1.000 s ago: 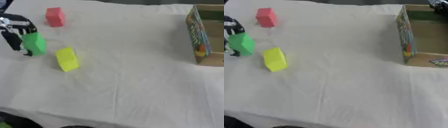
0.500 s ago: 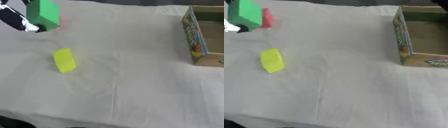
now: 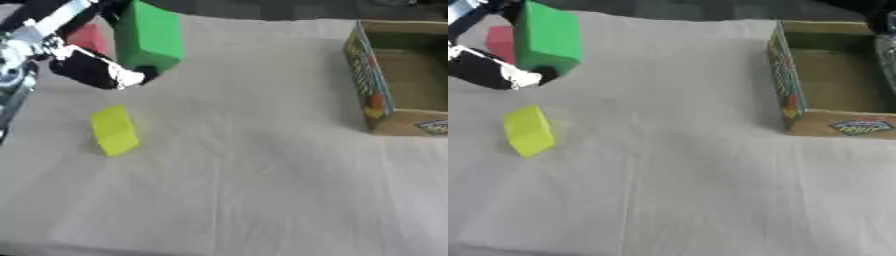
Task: Pick up the objects with one hand, pass them to the other hand, and then place them into the box on the other side of the table.
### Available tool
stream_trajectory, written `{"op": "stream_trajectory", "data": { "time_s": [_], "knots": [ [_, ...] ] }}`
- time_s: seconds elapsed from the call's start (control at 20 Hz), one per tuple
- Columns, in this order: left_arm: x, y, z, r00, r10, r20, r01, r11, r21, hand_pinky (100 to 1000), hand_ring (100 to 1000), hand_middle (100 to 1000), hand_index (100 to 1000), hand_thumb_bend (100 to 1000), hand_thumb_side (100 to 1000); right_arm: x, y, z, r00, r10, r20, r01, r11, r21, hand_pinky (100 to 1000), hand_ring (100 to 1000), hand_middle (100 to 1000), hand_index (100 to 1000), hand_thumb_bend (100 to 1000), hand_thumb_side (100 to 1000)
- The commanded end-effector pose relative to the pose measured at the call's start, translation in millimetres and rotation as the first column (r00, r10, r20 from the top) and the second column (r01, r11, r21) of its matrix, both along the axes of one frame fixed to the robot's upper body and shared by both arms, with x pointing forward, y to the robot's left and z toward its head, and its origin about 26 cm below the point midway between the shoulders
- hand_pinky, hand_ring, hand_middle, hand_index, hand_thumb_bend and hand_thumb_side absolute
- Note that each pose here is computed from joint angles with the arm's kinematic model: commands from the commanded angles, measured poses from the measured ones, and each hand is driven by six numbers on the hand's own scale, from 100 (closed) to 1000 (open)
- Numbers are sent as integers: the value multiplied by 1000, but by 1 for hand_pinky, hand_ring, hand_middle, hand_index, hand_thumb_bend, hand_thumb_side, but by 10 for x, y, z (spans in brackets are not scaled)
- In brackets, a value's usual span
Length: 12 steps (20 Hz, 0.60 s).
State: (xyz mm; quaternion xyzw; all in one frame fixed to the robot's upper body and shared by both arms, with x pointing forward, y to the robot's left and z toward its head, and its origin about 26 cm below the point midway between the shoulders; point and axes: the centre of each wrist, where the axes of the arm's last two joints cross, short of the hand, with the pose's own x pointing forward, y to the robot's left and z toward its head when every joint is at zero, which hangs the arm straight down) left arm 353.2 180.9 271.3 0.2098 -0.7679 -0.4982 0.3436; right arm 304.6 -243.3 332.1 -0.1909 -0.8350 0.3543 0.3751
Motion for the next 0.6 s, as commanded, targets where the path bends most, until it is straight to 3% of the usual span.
{"op": "stream_trajectory", "data": {
  "time_s": [0.05, 0.2, 0.35, 0.4, 0.45, 0.6],
  "knots": [
    [-9, -155, -74, 998, -12, 67, 13, 1000, -13, 661, 623, 563, 535, 228, 100, -63, 204, 87, 996, 49, 81, -29, 972, -233, 889, 838, 823, 884, 504, 431],
    [27, -246, -199, 997, -14, 74, 15, 1000, -14, 658, 619, 558, 533, 252, 100, -68, 412, 70, 993, 81, 91, -43, 933, -358, 899, 848, 828, 883, 515, 450],
    [54, -299, -292, 992, 23, 128, -25, 1000, 14, 650, 609, 546, 529, 321, 100, -76, 566, 43, 992, 89, 87, -45, 909, -415, 900, 853, 834, 887, 517, 457],
    [67, -316, -337, 989, 38, 144, -42, 999, 28, 646, 607, 544, 528, 322, 100, -78, 607, 35, 992, 95, 82, -51, 904, -424, 898, 853, 833, 887, 586, 450],
    [84, -333, -390, 987, 52, 150, -58, 998, 35, 645, 606, 543, 528, 311, 100, -83, 651, 30, 992, 106, 75, -64, 901, -430, 897, 853, 834, 887, 523, 443],
    [133, -382, -511, 984, 79, 160, -86, 996, 35, 645, 606, 543, 528, 311, 100, -100, 778, 22, 988, 145, 52, -106, 887, -450, 896, 853, 834, 887, 533, 426]
  ]
}}
